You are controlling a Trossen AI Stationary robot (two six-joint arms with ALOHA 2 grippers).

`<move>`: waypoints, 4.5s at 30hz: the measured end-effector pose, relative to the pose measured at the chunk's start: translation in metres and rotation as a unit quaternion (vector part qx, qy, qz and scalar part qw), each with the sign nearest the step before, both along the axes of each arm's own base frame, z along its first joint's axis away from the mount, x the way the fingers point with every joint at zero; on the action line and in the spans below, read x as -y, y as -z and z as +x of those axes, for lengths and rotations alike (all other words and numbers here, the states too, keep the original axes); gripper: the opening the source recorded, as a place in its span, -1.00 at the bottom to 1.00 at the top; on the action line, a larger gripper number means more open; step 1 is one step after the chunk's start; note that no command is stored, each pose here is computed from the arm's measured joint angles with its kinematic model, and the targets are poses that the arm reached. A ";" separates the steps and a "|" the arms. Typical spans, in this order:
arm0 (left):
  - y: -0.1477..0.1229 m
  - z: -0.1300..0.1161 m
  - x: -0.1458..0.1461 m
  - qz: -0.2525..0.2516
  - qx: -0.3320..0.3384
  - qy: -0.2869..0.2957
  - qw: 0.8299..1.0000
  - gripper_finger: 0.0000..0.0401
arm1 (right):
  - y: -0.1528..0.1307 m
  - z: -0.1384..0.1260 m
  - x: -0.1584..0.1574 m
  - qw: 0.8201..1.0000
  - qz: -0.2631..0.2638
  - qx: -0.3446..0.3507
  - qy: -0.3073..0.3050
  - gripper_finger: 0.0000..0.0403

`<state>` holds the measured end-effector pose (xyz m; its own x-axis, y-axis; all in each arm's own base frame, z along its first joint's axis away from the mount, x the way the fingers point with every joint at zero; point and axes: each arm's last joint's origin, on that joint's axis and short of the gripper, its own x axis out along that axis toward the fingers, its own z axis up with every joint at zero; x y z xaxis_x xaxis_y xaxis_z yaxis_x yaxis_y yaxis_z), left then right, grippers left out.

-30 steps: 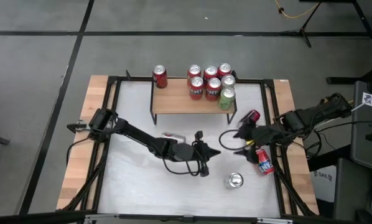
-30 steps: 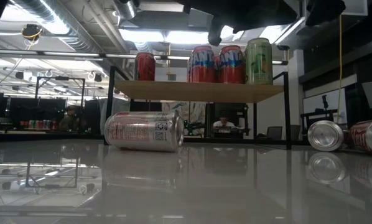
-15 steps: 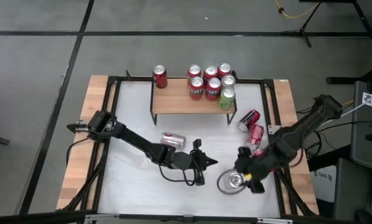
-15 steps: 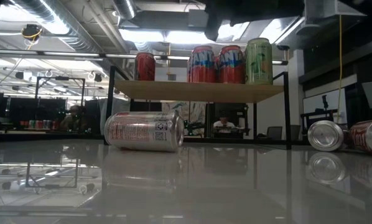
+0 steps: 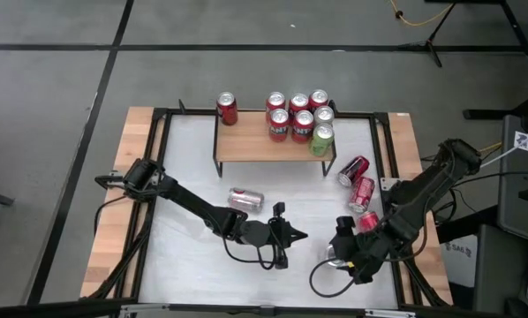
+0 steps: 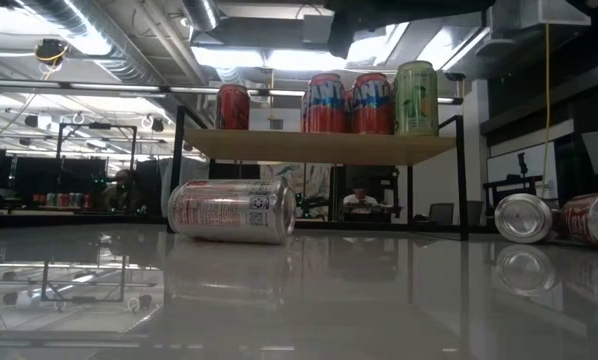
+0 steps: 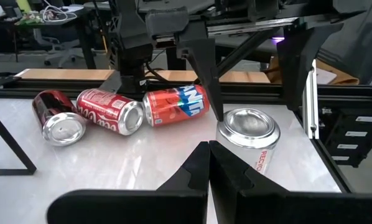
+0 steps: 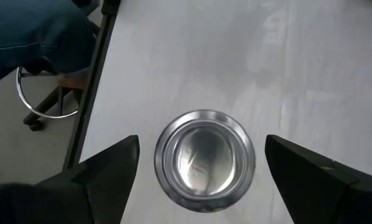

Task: Place canned beverage on shelf
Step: Put the red white soda can on the shelf

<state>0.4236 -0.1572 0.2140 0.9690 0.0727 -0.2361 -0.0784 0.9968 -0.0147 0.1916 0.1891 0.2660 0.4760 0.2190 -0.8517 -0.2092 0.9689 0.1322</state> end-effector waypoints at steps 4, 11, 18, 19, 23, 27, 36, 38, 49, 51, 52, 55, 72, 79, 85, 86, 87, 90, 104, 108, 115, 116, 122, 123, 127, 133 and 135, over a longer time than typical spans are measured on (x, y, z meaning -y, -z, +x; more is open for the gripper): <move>0.000 0.000 0.000 0.000 0.000 0.000 1.000 -1.00 | 0.000 0.000 0.000 1.000 0.003 -0.003 -0.003 0.67; 0.000 0.000 0.000 0.000 0.000 0.000 1.000 -1.00 | 0.003 0.001 -0.001 1.000 -0.009 0.000 0.003 0.67; 0.000 0.000 0.000 0.000 -0.001 0.000 1.000 -1.00 | 0.018 0.007 -0.008 0.999 -0.021 -0.031 -0.006 0.67; 0.000 0.000 0.000 0.000 -0.001 0.000 1.000 -1.00 | 0.020 0.008 -0.009 0.999 -0.023 -0.035 -0.007 0.67; 0.000 0.000 0.000 0.000 -0.001 0.000 1.000 -1.00 | 0.029 0.010 -0.011 0.998 -0.037 -0.050 -0.008 0.67; 0.000 0.000 0.000 0.000 -0.001 0.000 1.000 -1.00 | 0.039 0.012 -0.013 0.996 -0.059 -0.073 -0.008 0.67; 0.000 0.000 0.000 0.002 -0.001 0.000 1.000 -1.00 | 0.057 0.017 -0.018 0.992 -0.089 -0.093 -0.004 0.66; 0.000 0.000 0.000 0.002 -0.001 0.000 1.000 -1.00 | 0.059 0.018 -0.019 0.992 -0.091 -0.089 -0.002 0.62; -0.027 -0.021 0.006 0.014 -0.031 0.016 0.999 -1.00 | 0.055 0.032 -0.021 0.996 -0.088 -0.005 0.034 0.42; -0.036 -0.030 0.008 0.021 -0.050 0.022 0.998 -1.00 | 0.053 0.040 -0.018 0.995 -0.081 0.019 0.052 0.43; -0.040 -0.036 0.009 0.027 -0.063 0.026 0.997 -1.00 | 0.052 0.045 -0.016 0.995 -0.078 0.033 0.058 0.44; -0.058 -0.055 0.011 0.021 -0.086 0.032 0.996 -1.00 | 0.046 0.062 -0.011 0.992 -0.061 0.083 0.069 0.45; -0.145 -0.171 0.026 -0.042 -0.108 0.111 0.987 -1.00 | -0.011 0.127 0.017 0.911 -0.035 0.409 0.040 0.43; -0.174 -0.205 0.017 -0.108 -0.075 0.102 0.986 -1.00 | -0.029 0.132 0.019 0.866 -0.061 0.496 0.023 0.45; -0.195 -0.230 -0.009 -0.097 -0.030 0.037 0.994 -1.00 | -0.040 0.132 0.021 0.832 -0.094 0.547 0.005 0.46; -0.200 -0.234 -0.014 -0.092 -0.019 0.029 0.995 -1.00 | -0.043 0.132 0.021 0.824 -0.101 0.558 0.003 0.46; -0.204 -0.238 -0.019 -0.083 -0.007 0.021 0.996 -1.00 | -0.045 0.132 0.022 0.815 -0.109 0.569 0.001 0.46; -0.217 -0.250 -0.031 -0.064 0.028 0.000 0.998 -1.00 | -0.054 0.130 0.022 0.784 -0.134 0.606 -0.002 0.45; -0.244 -0.278 -0.061 -0.098 0.115 -0.094 0.984 -1.00 | -0.060 0.129 0.027 0.699 -0.413 0.582 -0.045 0.48; -0.244 -0.279 -0.062 -0.095 0.118 -0.114 0.982 -1.00 | -0.061 0.129 0.028 0.672 -0.474 0.565 -0.062 0.48; -0.244 -0.279 -0.063 -0.091 0.120 -0.131 0.980 -1.00 | -0.061 0.129 0.028 0.645 -0.525 0.548 -0.091 0.49; -0.244 -0.279 -0.063 -0.091 0.120 -0.131 0.980 -1.00 | -0.061 0.129 0.028 0.643 -0.528 0.546 -0.093 0.49; -0.244 -0.279 -0.063 -0.091 0.120 -0.131 0.980 -1.00 | -0.061 0.129 0.028 0.642 -0.531 0.545 -0.094 0.47; -0.244 -0.279 -0.063 -0.091 0.120 -0.132 0.980 -1.00 | -0.061 0.129 0.028 0.642 -0.531 0.545 -0.094 0.48; -0.244 -0.278 -0.065 -0.087 0.122 -0.154 0.977 -1.00 | -0.060 0.129 0.028 0.642 -0.531 0.544 -0.095 0.49; -0.244 -0.275 -0.070 -0.085 0.123 -0.167 0.974 -1.00 | -0.060 0.129 0.028 0.643 -0.531 0.544 -0.096 0.48; -0.244 -0.274 -0.071 -0.085 0.123 -0.169 0.974 -1.00 | -0.060 0.129 0.028 0.643 -0.531 0.543 -0.096 0.48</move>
<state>0.1494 -0.0861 0.4579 0.9256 0.3769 -0.0356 -0.3742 0.8967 -0.2366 0.3207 0.1610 0.3262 0.9676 -0.0673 0.2433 0.2516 0.3335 -0.9086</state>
